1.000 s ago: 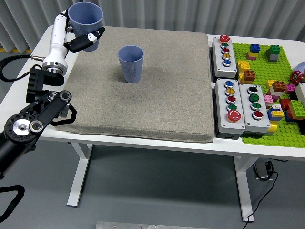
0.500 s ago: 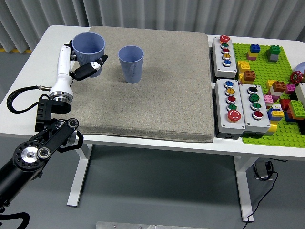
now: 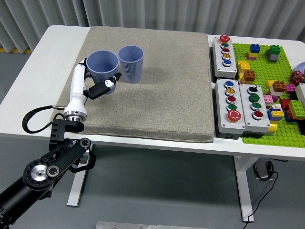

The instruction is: Pick cup pour cup place

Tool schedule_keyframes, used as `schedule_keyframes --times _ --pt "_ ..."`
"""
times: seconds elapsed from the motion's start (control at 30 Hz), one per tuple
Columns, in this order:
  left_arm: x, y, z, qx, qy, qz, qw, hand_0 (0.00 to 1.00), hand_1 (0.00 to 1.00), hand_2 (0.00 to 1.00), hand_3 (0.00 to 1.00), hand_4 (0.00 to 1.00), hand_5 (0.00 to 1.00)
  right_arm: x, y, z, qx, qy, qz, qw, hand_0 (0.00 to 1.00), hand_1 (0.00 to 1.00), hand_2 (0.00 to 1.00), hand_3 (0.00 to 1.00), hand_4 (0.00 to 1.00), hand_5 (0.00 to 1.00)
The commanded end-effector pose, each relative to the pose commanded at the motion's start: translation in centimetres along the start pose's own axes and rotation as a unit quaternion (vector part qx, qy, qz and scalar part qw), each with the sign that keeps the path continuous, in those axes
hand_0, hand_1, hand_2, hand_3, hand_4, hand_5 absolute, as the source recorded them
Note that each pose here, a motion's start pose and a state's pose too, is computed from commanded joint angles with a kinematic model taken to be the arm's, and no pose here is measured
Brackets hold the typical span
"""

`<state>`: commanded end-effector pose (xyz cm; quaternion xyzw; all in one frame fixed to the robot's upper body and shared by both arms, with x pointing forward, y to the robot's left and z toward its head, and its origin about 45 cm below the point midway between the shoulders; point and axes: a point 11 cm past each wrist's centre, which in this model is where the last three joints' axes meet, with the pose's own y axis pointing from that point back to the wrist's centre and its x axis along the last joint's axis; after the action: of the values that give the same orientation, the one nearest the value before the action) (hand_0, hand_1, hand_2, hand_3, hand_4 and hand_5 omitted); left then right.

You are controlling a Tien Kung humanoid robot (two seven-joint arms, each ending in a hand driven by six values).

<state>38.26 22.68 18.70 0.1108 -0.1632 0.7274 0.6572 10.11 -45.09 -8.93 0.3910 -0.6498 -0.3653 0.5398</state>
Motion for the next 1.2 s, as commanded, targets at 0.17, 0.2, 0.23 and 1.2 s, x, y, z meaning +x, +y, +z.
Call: schedule_keyframes --times 0.17,0.2,0.23,1.2 --pt "-2.0 0.9 0.0 -0.001 0.015 -0.019 1.000 0.488 0.530 0.565 0.555 0.837 0.155 0.1 0.0 -0.4 0.003 -0.003 0.001 1.000 0.700 0.706 0.669 0.636 0.060 0.307" --pt "-2.2 0.9 0.0 -0.002 0.015 -0.021 1.000 0.488 0.530 0.565 0.555 0.837 0.155 0.1 0.0 -0.4 0.003 -0.004 0.000 1.000 0.700 0.706 0.669 0.636 0.060 0.307" --pt "-2.4 1.0 0.1 -0.003 0.015 -0.023 1.000 0.488 0.530 0.565 0.555 0.837 0.155 0.0 0.0 -0.5 0.004 -0.004 0.000 1.000 0.700 0.706 0.669 0.636 0.060 0.307" --pt "-5.3 1.0 -1.8 -0.016 0.022 -0.042 0.999 0.523 0.558 0.606 0.565 0.847 0.198 -0.4 0.1 -0.3 0.003 0.003 -0.003 1.000 0.701 0.707 0.670 0.635 0.061 0.309"
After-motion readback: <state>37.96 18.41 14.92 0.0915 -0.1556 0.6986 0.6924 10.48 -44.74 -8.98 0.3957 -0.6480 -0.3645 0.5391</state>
